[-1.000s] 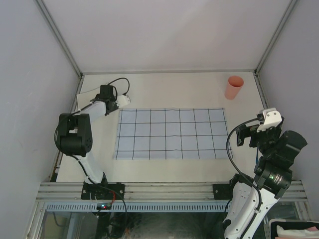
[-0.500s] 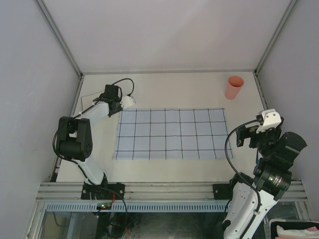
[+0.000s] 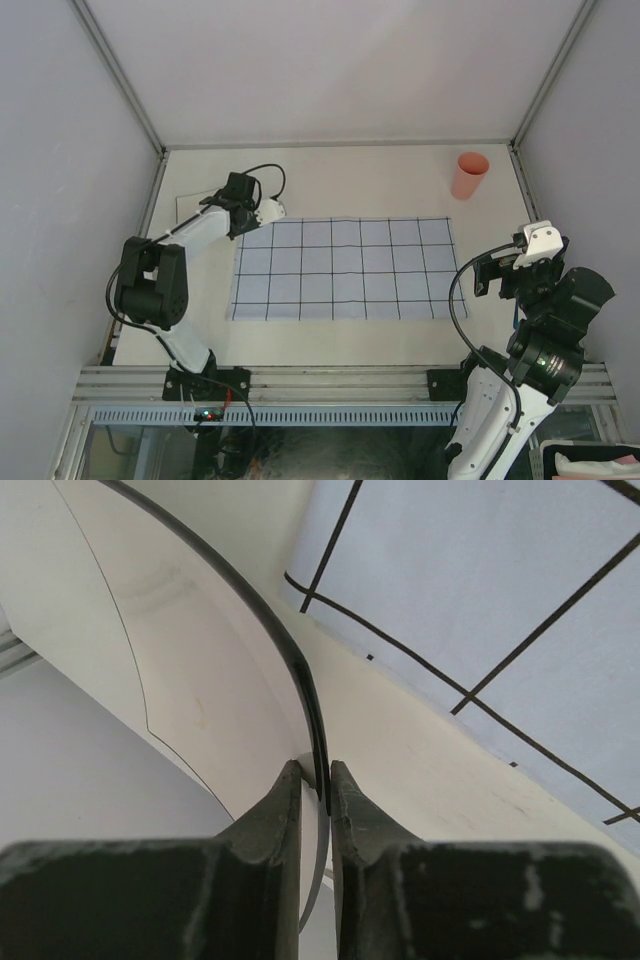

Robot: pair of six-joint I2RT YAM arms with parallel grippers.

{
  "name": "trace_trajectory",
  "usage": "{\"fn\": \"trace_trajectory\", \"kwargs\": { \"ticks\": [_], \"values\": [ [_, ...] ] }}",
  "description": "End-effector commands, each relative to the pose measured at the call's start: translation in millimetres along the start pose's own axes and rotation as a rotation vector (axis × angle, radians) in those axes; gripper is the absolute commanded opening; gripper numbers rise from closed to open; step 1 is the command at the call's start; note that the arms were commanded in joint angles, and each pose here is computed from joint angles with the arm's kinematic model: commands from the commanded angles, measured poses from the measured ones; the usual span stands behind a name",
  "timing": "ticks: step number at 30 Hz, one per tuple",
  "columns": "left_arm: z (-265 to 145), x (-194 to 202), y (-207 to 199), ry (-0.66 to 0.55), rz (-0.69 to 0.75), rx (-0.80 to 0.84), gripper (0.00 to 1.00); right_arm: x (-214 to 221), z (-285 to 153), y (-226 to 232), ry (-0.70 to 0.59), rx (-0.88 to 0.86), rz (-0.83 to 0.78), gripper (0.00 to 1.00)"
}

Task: Set the dinner table for one person
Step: Pick up the plate at the center of the board, then place the plate on the napkin.

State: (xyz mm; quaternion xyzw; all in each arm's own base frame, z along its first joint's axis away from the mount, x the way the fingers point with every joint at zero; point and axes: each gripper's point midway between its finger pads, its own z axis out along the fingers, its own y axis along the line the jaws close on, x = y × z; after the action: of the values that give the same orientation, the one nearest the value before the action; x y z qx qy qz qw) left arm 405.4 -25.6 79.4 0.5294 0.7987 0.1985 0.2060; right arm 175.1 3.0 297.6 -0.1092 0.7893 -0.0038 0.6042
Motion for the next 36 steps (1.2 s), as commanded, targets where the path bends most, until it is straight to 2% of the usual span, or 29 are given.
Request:
{"fn": "trace_trajectory", "kwargs": {
  "ticks": [1, 22, 36],
  "values": [
    [-33.5, -25.5, 24.5, -0.080, -0.032, -0.055, 0.00, -2.6, -0.4, -2.8, -0.012, 0.012, -0.028, 1.00],
    [-55.3, -72.2, 14.3, -0.141, 0.006, -0.022, 0.00, 5.5, 3.7, -2.2, 0.001, 0.000, -0.019, 1.00],
    [-47.2, -90.5, -21.1, -0.152, 0.034, 0.064, 0.00, 6.7, 1.0, -6.2, 0.004, 0.033, -0.039, 1.00]
  ]
}}
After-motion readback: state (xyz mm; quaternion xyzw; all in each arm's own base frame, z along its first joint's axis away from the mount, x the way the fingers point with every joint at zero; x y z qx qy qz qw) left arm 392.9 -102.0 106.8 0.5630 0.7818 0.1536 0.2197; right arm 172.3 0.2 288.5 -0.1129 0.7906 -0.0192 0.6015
